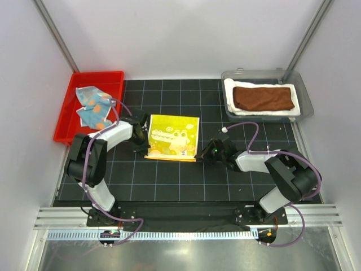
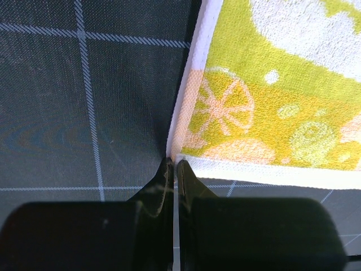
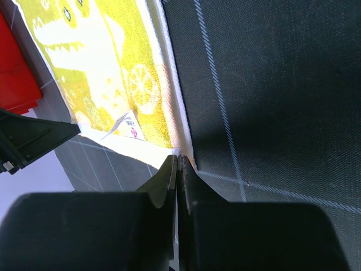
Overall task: Fold and stack the towels
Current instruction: Fold the towel
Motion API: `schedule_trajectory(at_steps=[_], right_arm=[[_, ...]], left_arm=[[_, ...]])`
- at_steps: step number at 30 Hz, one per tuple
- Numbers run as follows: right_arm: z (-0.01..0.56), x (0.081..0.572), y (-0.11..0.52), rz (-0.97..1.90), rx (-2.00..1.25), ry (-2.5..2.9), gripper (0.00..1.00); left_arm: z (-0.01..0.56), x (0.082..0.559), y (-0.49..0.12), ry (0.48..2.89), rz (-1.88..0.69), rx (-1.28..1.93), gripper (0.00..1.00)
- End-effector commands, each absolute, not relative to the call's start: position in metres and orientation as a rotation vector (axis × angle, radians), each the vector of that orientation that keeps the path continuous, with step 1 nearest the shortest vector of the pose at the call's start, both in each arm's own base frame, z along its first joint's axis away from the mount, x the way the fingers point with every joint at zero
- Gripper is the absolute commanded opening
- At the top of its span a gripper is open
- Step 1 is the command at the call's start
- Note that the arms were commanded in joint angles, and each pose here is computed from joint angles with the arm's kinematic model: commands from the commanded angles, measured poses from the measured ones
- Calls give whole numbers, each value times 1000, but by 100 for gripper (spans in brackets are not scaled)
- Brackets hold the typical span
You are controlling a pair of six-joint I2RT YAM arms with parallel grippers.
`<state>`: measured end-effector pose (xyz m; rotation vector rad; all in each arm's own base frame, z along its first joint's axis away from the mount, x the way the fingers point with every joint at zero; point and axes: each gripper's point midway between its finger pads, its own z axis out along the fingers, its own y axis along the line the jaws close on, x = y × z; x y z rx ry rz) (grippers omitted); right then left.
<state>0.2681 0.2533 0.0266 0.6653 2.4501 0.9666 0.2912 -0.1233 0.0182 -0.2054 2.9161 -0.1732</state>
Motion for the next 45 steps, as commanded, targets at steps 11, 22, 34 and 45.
schedule_trajectory(at_steps=[11,22,34,45], right_arm=[[47,259,234,793,504,2501,46],[129,363,250,751,-49,2368,28],[107,455,270,952,-485,2371,24],[49,475,250,896,-422,2477,24]], left_arm=[[51,269,-135,2944,-320,-158,47],[121,407,-172,2647,-435,249,43],[85,482,-167,2606,-853,324,31],[35,483,-162,2708,-862,279,33]])
